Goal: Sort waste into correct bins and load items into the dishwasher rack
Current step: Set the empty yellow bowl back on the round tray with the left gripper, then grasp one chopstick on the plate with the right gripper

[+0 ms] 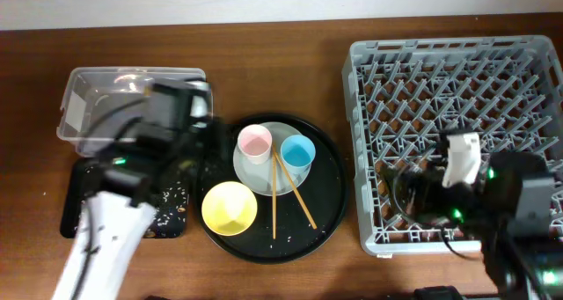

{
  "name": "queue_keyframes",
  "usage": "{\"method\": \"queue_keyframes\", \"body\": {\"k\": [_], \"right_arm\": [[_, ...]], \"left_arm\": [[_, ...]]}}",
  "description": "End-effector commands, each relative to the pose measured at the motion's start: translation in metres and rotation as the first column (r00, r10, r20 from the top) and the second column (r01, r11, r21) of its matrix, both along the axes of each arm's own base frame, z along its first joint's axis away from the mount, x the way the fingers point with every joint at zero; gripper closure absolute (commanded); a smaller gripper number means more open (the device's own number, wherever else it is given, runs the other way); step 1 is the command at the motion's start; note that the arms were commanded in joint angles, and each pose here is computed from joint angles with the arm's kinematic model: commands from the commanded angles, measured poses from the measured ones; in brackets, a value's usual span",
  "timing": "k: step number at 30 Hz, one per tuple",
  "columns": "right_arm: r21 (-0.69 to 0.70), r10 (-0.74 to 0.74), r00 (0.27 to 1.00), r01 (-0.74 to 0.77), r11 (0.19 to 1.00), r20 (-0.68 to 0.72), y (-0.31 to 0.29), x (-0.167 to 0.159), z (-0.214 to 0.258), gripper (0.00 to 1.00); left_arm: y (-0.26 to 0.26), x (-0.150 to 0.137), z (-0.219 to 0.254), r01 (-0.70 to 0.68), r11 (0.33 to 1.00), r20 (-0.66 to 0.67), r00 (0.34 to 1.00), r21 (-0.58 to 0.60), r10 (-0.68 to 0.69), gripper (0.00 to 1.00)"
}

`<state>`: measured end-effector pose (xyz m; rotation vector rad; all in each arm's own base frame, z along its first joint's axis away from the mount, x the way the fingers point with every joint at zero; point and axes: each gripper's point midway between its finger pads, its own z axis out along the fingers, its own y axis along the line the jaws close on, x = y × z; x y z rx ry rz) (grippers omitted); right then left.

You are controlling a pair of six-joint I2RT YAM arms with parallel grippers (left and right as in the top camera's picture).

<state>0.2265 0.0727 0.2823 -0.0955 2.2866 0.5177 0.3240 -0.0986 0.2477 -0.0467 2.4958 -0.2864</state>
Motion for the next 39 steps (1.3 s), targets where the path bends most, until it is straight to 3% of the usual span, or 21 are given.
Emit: {"method": "queue_keyframes", "body": {"k": [1,3,4,6,9,13,19,39], "right_arm": [[0.088,0.121,0.989,-0.114,0.990,-0.087,0.022,0.004,-0.007,0.14],[0.052,0.187,0.966,-0.180,0.982,-0.179,0.029,0.007,-0.032,0.28],[0.042,0.235,0.947,-0.232,0.972,-0.217,0.037,0.007,-0.043,0.36],[-0.005,0.282,0.912,-0.297,0.955,-0.299,0.053,0.009,-0.066,0.45],[-0.117,0.331,0.843,-0.413,0.903,-0.424,0.081,0.007,-0.106,0.49],[-0.151,0.328,0.794,-0.459,0.875,-0.513,0.110,0.007,-0.141,0.48],[-0.151,0.363,0.713,-0.547,0.824,-0.599,0.146,0.003,-0.189,0.47],[-0.236,0.335,0.703,-0.581,0.779,-0.627,0.152,0.003,-0.237,0.51]], "left_arm": [[0.076,0.008,0.020,-0.226,0.974,0.065,0.972,0.027,0.224,0.47],[0.114,0.005,0.017,-0.335,0.942,0.044,0.942,0.033,0.333,0.05],[0.125,0.000,0.013,-0.366,0.930,0.025,0.931,0.040,0.365,0.01],[0.130,-0.002,0.011,-0.381,0.923,0.012,0.925,0.044,0.381,0.01],[0.127,-0.005,0.009,-0.371,0.928,-0.005,0.928,0.035,0.372,0.07],[0.097,-0.017,0.000,-0.260,0.964,-0.097,0.962,-0.058,0.253,0.20],[0.072,-0.033,-0.010,-0.142,0.989,-0.163,0.978,-0.043,0.133,0.20],[0.067,-0.033,-0.010,-0.126,0.991,-0.162,0.980,-0.043,0.118,0.20]]}}
